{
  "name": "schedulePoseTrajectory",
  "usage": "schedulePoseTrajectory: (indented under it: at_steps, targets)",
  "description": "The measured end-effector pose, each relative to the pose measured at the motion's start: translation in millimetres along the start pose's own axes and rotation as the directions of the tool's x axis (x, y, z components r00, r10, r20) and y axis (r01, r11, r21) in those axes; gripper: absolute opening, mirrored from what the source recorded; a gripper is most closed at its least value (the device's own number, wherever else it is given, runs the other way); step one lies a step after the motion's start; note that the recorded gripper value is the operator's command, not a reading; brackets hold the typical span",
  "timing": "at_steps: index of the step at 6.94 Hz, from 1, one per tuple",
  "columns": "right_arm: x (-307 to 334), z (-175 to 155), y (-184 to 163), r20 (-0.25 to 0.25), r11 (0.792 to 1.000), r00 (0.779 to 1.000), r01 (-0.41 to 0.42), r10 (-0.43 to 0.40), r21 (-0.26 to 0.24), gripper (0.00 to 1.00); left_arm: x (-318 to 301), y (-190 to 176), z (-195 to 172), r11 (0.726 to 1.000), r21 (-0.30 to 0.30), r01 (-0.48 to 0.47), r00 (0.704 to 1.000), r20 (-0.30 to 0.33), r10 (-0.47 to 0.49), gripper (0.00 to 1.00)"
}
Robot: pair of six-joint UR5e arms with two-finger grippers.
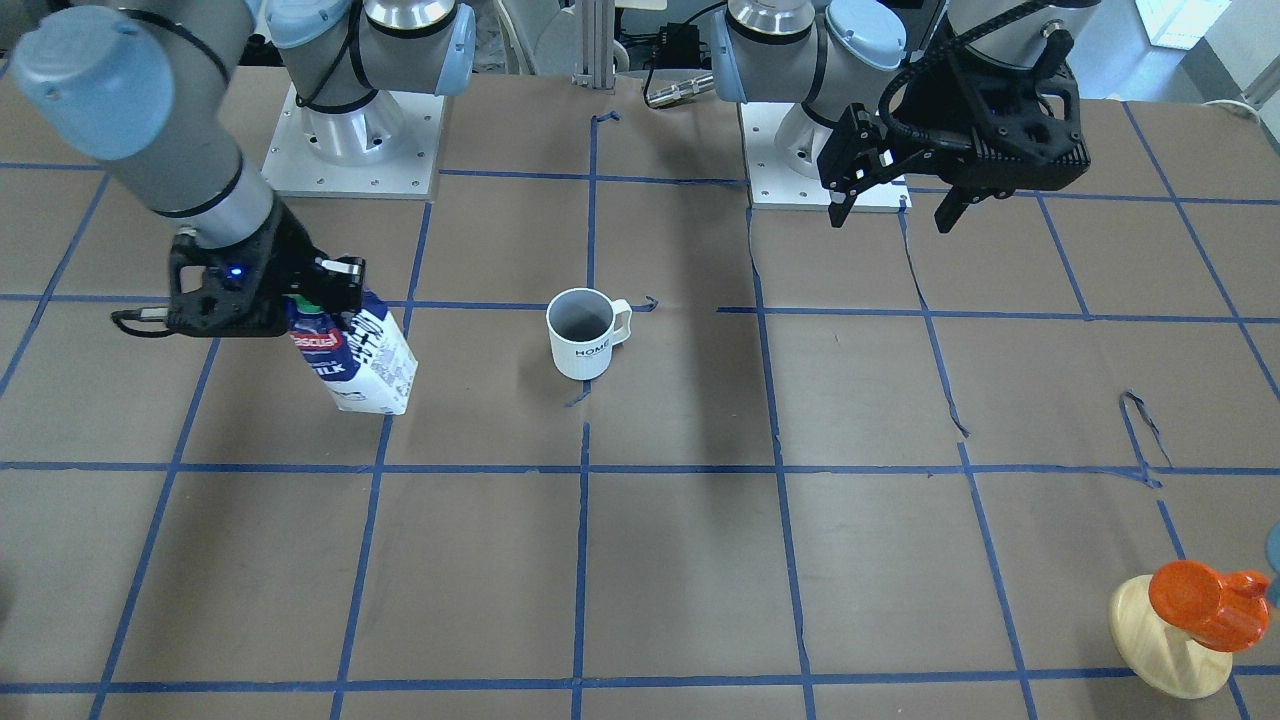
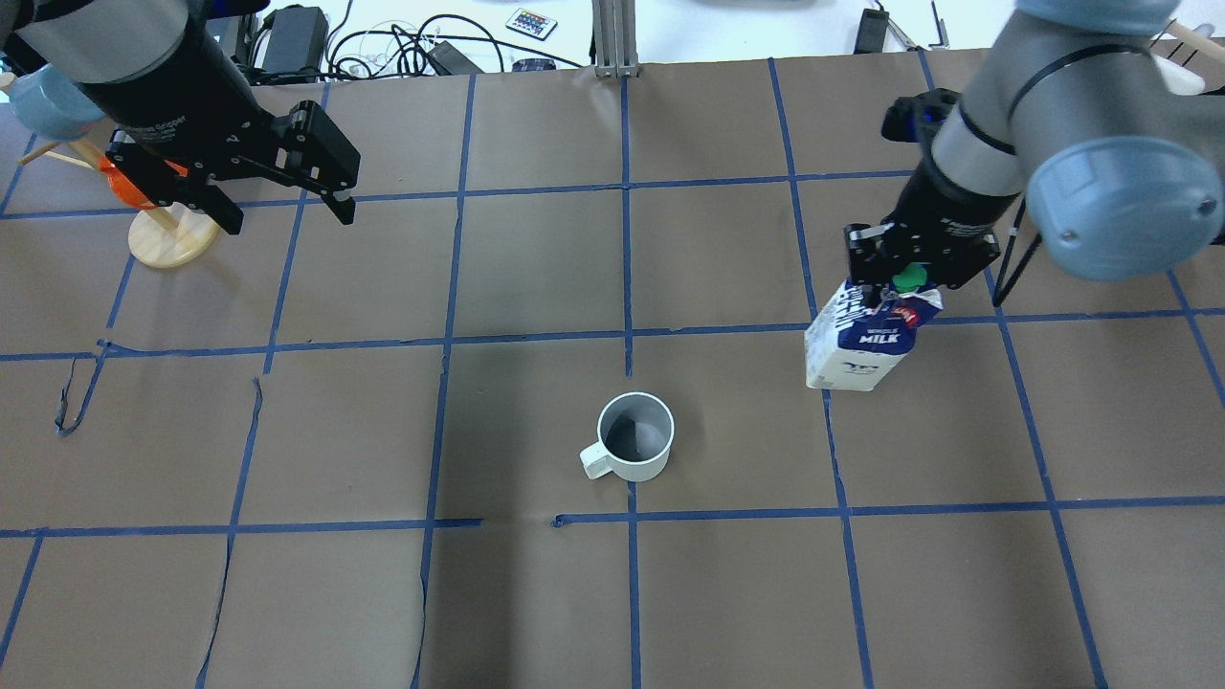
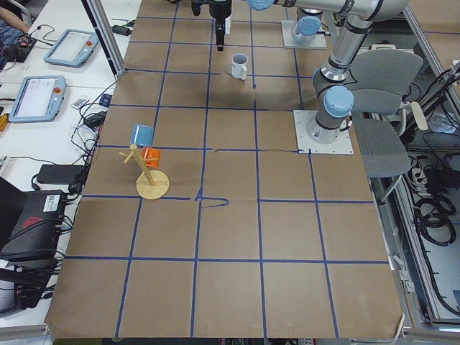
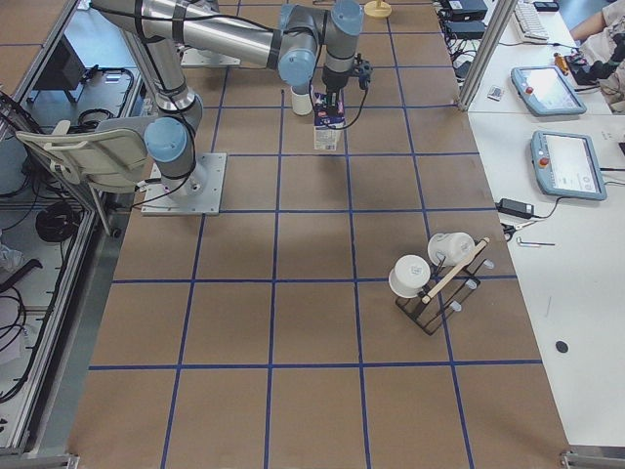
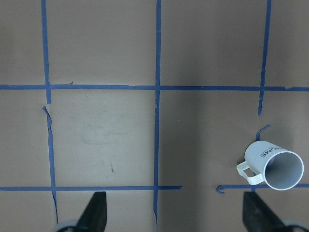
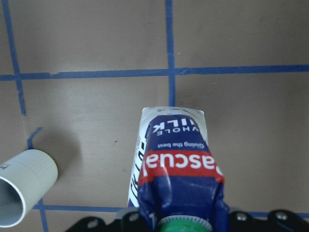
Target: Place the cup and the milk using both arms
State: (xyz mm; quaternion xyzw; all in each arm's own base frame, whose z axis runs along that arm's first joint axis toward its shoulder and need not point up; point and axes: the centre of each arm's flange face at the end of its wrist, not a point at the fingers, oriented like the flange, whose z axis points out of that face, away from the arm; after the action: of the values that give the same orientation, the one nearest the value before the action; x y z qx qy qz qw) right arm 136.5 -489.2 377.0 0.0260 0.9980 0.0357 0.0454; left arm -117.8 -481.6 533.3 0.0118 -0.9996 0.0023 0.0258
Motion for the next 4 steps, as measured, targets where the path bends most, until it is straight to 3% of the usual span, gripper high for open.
schedulePoseTrajectory:
  at_steps: [2, 4]
  targets:
    - [-70, 16, 21, -0.009, 0.999, 0.999, -0.033, 0.033, 0.016, 0.11, 0, 0, 0, 1.0, 0.0, 0.001, 1.0, 0.0, -0.001, 1.0]
    - [-107, 39, 37, -0.016, 1.0, 1.0, -0.005, 0.005, 0.01, 0.11, -1, 0, 0, 1.0, 0.001, 0.002, 1.0, -0.001, -0.002, 1.0]
